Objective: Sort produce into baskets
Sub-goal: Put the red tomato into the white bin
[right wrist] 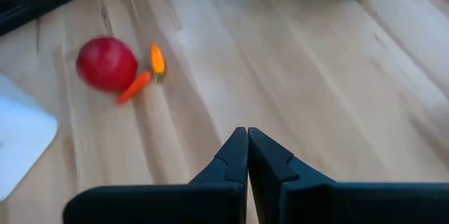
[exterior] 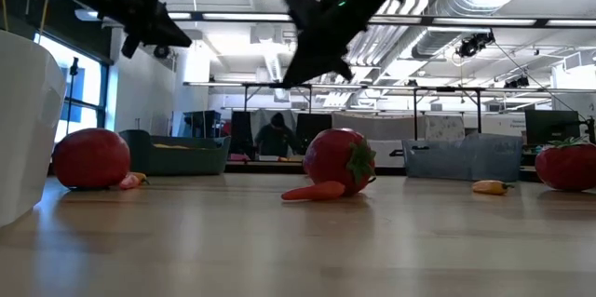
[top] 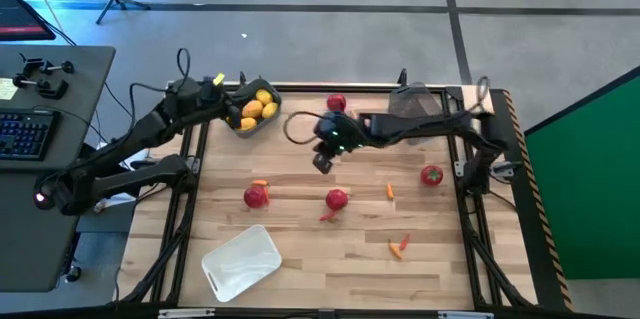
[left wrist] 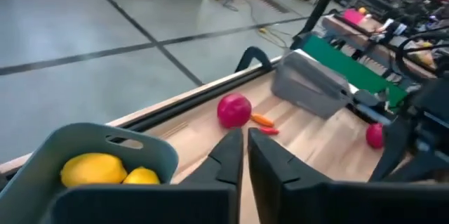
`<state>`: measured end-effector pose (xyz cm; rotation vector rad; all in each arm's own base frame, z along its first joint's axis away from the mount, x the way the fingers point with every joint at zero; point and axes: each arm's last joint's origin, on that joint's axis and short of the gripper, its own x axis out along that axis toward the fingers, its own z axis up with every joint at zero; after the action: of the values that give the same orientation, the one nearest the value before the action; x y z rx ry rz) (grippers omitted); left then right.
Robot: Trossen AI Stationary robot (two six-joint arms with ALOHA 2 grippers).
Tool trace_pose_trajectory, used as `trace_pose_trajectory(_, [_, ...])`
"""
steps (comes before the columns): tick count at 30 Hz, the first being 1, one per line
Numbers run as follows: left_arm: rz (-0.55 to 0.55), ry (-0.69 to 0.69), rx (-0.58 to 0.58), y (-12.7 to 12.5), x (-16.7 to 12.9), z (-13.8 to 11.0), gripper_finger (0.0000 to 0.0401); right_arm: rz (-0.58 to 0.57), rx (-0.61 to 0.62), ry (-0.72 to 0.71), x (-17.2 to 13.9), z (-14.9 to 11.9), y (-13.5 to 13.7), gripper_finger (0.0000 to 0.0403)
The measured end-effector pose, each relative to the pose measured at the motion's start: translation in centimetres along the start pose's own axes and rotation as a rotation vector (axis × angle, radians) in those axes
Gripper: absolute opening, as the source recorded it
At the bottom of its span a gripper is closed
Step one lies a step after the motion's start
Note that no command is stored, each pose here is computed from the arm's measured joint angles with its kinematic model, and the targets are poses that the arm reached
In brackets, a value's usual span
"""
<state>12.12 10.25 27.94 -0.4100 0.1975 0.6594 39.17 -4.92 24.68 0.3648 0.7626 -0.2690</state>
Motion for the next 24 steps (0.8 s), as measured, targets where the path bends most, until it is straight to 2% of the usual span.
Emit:
trace_pose_trajectory(4, [-0.039,-0.015,0.015,-0.4,-0.7,-0.8,0.0003,0.034,0.035,0.020,-3.4,-2.3,0.8,0.0000])
trace_pose_trajectory(9, [-0.072,0.009,0.009,-0.7,-0.9,-2.1,0.0001,0.098,0.064,0.056,-6.2,-5.0,2.6,0.0000])
trace_pose_trajectory(15, [-0.113,0.053,0.025,-1.1,-0.6,-3.3,0.0001,0.187,0.044,0.125,-6.9,-7.0,5.6,0.0007])
trace_pose_trajectory(19, [-0.138,0.079,0.034,-1.4,-0.4,-3.9,0.0001,0.210,-0.042,0.156,-6.5,-8.2,7.1,0.0057])
trace_pose_trajectory(24, [-0.156,0.092,0.026,-1.7,-0.4,-4.2,0.0001,0.221,-0.112,0.204,-5.3,-8.8,7.5,0.0167])
